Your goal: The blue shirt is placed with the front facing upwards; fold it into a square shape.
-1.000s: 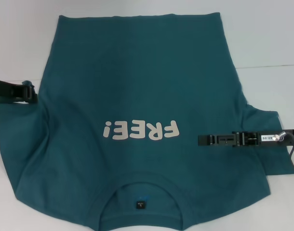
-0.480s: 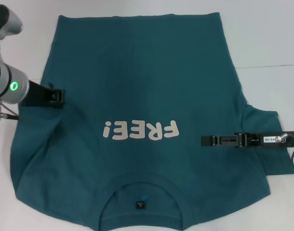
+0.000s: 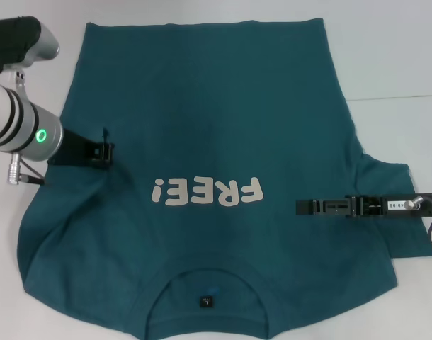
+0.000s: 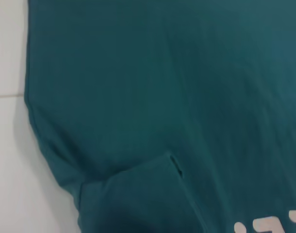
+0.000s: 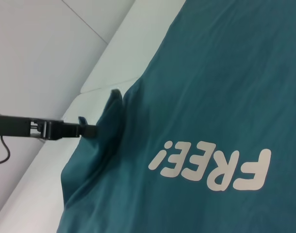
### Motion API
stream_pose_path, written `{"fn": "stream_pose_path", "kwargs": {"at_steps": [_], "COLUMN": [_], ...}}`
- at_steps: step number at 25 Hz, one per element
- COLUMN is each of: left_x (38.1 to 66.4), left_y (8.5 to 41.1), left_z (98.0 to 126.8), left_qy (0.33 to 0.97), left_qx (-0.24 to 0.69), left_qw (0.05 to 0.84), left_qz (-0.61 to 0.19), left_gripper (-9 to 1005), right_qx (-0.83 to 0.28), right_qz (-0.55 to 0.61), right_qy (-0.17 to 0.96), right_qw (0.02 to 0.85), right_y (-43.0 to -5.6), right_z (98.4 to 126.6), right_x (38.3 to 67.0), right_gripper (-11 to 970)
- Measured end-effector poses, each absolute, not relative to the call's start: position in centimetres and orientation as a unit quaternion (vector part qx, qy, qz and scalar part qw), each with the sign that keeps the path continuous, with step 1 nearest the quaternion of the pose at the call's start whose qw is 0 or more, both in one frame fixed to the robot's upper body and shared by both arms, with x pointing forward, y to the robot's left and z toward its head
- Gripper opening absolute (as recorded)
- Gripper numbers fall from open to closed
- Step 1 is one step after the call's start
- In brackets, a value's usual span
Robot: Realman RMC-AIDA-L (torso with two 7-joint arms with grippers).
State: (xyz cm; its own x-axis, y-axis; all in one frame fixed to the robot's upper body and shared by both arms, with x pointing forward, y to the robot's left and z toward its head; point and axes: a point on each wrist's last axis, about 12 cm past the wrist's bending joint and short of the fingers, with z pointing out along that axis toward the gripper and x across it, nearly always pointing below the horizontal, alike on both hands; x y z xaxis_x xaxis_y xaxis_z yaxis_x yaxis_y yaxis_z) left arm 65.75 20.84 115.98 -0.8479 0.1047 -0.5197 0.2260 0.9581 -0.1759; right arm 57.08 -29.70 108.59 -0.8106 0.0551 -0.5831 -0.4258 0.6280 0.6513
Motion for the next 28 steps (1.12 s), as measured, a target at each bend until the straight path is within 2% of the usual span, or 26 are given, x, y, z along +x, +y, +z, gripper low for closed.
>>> {"fn": "stream_pose_path", "kwargs": {"at_steps": [11, 28], "left_x": [65.7, 65.2], "left_y": [20.8, 22.2], "left_z": [115.4, 114.2], "left_qy": [0.956, 0.946], "left_qx": [0.083, -0.028], "left_qw": [0.256, 0.243], "left_qz": [-0.117, -0.211], "left_gripper": [3, 27], "right_qx": [-0.104, -0.096], "right_qz": [0.415, 0.412], "right_qy": [0.856, 0.858], "right_qw": [0.288, 0.291], "right_y": [-29.9, -30.1], "right_z": [108.5, 108.4], "right_x": [57.1, 57.0], "right_gripper": [924, 925]}}
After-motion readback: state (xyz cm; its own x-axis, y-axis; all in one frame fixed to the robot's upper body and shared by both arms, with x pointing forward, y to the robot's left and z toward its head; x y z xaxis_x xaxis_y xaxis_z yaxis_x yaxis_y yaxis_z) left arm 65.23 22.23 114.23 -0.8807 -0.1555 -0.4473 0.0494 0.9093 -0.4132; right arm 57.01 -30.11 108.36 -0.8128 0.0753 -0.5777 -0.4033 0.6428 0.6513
